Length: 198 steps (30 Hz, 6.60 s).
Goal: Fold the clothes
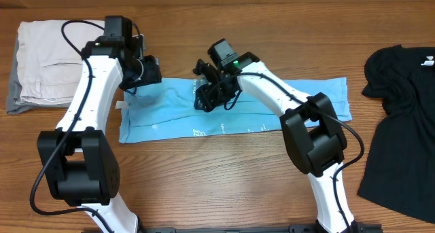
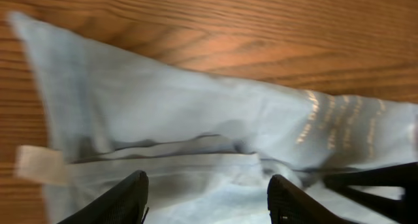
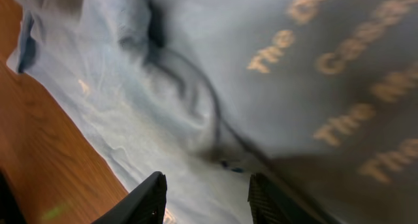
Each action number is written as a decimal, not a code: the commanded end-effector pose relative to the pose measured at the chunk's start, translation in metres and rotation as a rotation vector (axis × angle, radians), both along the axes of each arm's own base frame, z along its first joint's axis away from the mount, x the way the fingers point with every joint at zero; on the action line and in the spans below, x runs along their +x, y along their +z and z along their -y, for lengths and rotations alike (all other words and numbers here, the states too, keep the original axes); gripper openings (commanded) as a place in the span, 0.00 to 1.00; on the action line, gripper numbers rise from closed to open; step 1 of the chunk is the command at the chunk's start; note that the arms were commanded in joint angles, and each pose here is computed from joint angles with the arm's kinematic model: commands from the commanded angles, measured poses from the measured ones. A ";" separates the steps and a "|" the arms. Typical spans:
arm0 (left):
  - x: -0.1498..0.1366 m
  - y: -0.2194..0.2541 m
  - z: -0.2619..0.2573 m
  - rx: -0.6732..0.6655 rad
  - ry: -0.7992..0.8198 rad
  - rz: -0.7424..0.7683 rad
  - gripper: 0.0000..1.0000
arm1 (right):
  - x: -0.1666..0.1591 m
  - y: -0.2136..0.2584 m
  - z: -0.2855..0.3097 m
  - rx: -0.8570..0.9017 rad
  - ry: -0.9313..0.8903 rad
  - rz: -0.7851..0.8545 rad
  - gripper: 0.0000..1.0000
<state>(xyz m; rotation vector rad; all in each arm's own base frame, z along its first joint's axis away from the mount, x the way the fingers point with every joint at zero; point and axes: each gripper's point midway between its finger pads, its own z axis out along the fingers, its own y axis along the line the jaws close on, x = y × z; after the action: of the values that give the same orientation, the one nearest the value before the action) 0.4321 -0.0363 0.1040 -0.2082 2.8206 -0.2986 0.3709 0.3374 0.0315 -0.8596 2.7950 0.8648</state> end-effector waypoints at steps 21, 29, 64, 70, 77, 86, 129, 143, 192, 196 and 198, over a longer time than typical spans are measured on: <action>-0.019 -0.056 0.027 -0.124 0.033 -0.048 0.48 | 0.015 0.001 0.004 -0.058 -0.042 0.080 0.39; -0.025 -0.076 0.028 -0.133 0.055 -0.039 0.33 | 0.023 0.001 0.011 -0.055 -0.063 0.083 0.39; -0.021 -0.084 0.005 -0.006 0.098 -0.011 0.29 | -0.003 0.005 0.005 0.042 -0.033 -0.019 0.04; -0.021 -0.084 0.005 -0.006 0.098 -0.011 0.31 | -0.012 0.001 0.013 0.004 -0.038 -0.058 0.05; -0.021 -0.084 0.005 -0.006 0.098 -0.010 0.33 | -0.026 -0.008 0.016 -0.038 -0.051 -0.107 0.05; -0.019 -0.084 0.005 -0.007 0.098 -0.003 0.34 | -0.038 -0.011 0.018 -0.053 -0.106 -0.196 0.13; -0.020 -0.116 0.060 -0.034 -0.065 -0.065 0.47 | 0.005 -0.016 0.078 -0.029 -0.443 -0.103 0.09; -0.021 -0.117 0.061 -0.041 -0.069 -0.069 0.49 | -0.023 -0.025 0.093 -0.132 -0.518 -0.252 0.09; -0.024 -0.118 0.060 -0.038 -0.068 -0.084 0.55 | -0.046 -0.030 0.040 -0.118 -0.315 -0.247 0.04; -0.024 -0.118 0.060 -0.037 -0.068 -0.082 0.55 | -0.057 -0.031 0.042 -0.152 -0.348 -0.307 0.04; -0.024 -0.118 0.060 -0.037 -0.068 -0.083 0.55 | -0.062 -0.031 0.040 -0.161 -0.341 -0.315 0.04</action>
<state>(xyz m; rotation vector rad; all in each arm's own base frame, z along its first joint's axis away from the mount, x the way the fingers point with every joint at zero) 0.4186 -0.1042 0.0114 -0.1229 2.8406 -0.4136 0.3189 0.2939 0.0022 -0.2663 3.1484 0.8243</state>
